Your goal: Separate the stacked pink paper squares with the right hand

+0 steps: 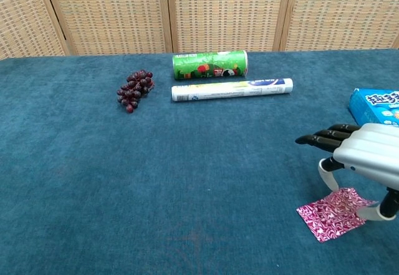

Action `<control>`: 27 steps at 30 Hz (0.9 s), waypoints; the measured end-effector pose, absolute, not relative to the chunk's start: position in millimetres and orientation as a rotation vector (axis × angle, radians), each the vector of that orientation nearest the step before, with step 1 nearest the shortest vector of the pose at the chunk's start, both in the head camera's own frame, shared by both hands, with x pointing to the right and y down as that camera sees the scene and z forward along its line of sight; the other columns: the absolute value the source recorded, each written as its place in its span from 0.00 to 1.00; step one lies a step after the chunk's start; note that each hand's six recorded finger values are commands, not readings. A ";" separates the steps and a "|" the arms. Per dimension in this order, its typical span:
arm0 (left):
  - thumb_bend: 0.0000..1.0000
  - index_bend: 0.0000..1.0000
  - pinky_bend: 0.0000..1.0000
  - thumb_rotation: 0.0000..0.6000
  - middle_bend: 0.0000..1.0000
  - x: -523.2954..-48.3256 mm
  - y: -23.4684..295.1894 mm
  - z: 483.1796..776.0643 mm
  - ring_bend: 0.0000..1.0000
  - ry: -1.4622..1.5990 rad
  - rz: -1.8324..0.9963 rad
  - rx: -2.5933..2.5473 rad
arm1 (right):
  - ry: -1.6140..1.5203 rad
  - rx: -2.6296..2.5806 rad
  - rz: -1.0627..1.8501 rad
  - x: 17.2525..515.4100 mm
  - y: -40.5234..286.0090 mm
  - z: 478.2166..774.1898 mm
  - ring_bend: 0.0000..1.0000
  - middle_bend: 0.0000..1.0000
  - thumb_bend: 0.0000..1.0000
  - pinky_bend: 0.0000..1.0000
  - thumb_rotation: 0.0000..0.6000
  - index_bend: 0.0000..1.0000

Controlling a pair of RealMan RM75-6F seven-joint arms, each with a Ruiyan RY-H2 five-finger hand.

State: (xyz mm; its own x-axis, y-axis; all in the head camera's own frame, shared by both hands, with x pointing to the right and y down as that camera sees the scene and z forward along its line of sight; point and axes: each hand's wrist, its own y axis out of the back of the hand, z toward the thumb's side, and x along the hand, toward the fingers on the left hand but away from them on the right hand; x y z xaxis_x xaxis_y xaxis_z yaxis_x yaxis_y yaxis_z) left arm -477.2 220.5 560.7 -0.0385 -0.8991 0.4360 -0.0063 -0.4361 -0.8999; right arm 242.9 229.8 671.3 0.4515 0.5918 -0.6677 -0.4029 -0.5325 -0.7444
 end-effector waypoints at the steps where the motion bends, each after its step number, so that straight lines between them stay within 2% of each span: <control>1: 0.13 0.10 0.00 1.00 0.00 -477.2 220.5 560.7 0.00 0.988 -1.567 -1.514 | -0.161 -1.720 1.271 242.7 230.7 671.3 0.00 0.00 0.26 0.07 1.00 0.48; 9: 0.13 0.10 0.00 1.00 0.00 -477.1 220.5 560.6 0.00 0.989 -1.565 -1.515 | -0.163 -1.727 1.289 240.8 235.3 671.0 0.00 0.00 0.26 0.07 1.00 0.46; 15: 0.13 0.10 0.00 1.00 0.00 -477.3 220.8 560.6 0.00 0.989 -1.566 -1.515 | -0.152 -1.734 1.281 238.4 237.1 671.9 0.00 0.00 0.26 0.07 1.00 0.26; 18: 0.13 0.10 0.00 1.00 0.00 -477.3 220.8 560.7 0.00 0.989 -1.566 -1.516 | -0.148 -1.735 1.282 238.7 237.3 672.6 0.00 0.00 0.26 0.07 1.00 0.21; 27: 0.13 0.10 0.00 1.00 0.00 -477.3 220.7 560.6 0.00 0.988 -1.566 -1.515 | -0.148 -1.738 1.279 238.5 238.2 671.6 0.00 0.00 0.26 0.07 1.00 0.20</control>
State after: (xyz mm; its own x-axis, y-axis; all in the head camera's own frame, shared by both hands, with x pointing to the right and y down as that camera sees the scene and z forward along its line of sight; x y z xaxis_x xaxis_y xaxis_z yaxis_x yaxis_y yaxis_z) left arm -477.3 220.7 560.6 -0.0376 -0.8987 0.4370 -0.0074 -0.4371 -0.8994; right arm 238.5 238.2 671.6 0.4481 0.5764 -0.6834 -0.4048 -0.5507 -0.7300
